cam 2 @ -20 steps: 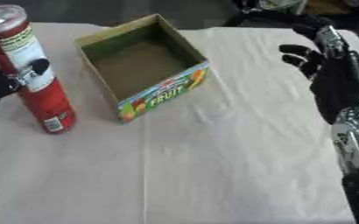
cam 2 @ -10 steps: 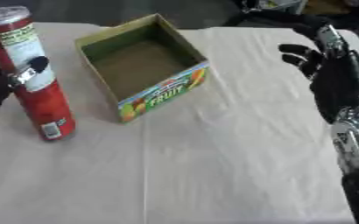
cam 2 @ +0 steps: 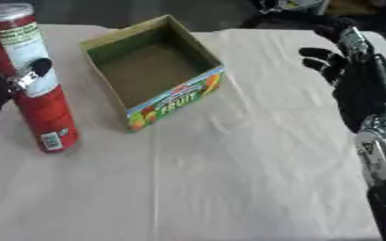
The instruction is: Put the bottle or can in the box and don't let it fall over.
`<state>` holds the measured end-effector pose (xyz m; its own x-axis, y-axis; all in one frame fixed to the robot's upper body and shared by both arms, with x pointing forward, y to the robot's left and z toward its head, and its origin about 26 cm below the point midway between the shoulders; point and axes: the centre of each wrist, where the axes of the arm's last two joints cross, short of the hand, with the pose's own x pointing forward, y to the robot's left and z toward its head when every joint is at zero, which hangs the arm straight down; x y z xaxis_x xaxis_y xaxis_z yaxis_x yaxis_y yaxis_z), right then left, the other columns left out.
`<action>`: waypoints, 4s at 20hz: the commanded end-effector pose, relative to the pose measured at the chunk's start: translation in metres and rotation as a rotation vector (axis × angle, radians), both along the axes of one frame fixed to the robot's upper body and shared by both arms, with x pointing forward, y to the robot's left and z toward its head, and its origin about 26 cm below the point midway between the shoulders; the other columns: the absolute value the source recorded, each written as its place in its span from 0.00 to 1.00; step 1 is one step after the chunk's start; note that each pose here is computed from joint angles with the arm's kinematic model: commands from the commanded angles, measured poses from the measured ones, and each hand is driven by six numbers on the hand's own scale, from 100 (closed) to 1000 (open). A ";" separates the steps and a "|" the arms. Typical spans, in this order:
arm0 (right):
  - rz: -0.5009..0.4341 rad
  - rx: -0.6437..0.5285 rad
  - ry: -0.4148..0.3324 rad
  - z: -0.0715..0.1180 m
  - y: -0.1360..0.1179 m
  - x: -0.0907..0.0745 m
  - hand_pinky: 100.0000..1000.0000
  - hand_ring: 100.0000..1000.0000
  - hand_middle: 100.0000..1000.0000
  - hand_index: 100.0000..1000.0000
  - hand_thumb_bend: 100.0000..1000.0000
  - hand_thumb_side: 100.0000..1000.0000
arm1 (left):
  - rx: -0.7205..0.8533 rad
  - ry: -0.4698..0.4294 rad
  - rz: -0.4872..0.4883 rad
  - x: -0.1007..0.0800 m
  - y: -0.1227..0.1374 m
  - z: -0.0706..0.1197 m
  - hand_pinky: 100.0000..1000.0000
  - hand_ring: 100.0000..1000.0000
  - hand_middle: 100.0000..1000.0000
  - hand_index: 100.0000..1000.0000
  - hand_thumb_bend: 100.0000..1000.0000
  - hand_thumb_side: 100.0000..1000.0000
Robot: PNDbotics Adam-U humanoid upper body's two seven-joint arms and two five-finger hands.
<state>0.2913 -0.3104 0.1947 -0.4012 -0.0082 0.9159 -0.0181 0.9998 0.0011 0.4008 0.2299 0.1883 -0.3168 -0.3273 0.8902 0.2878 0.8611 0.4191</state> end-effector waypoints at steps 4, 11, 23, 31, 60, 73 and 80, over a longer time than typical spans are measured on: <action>0.002 -0.013 -0.038 0.011 -0.002 -0.003 0.83 0.73 0.88 0.94 0.00 0.68 | -0.009 -0.144 0.014 -0.004 -0.002 0.039 0.50 0.62 0.24 0.05 0.00 0.52; -0.003 -0.008 -0.049 0.013 -0.004 -0.003 0.83 0.73 0.88 0.93 0.00 0.68 | -0.040 -0.288 -0.017 -0.008 -0.028 0.075 0.48 0.59 0.23 0.04 0.00 0.48; -0.014 0.024 -0.110 0.022 -0.005 -0.002 0.83 0.73 0.88 0.93 0.00 0.76 | -0.102 -0.356 -0.073 0.008 -0.082 0.097 0.48 0.58 0.22 0.04 0.00 0.48; -0.054 0.055 -0.162 0.030 -0.006 0.000 0.83 0.75 0.89 0.94 0.00 0.63 | -0.097 -0.369 -0.032 0.027 -0.108 0.093 0.49 0.58 0.22 0.04 0.00 0.50; -0.011 0.082 -0.177 0.035 0.002 0.004 0.83 0.74 0.88 0.93 0.00 0.64 | 0.163 -0.324 0.062 0.065 -0.099 0.040 0.88 1.00 1.00 0.89 0.73 0.44; -0.025 0.069 -0.157 0.032 -0.003 0.002 0.83 0.74 0.88 0.93 0.00 0.64 | 0.117 -0.324 0.088 0.054 -0.071 0.048 0.86 1.00 0.99 0.86 0.59 0.43; -0.036 0.060 -0.149 0.030 -0.006 0.000 0.83 0.74 0.88 0.93 0.00 0.63 | 0.102 -0.335 0.082 0.036 -0.046 0.052 0.85 1.00 1.00 0.86 0.52 0.40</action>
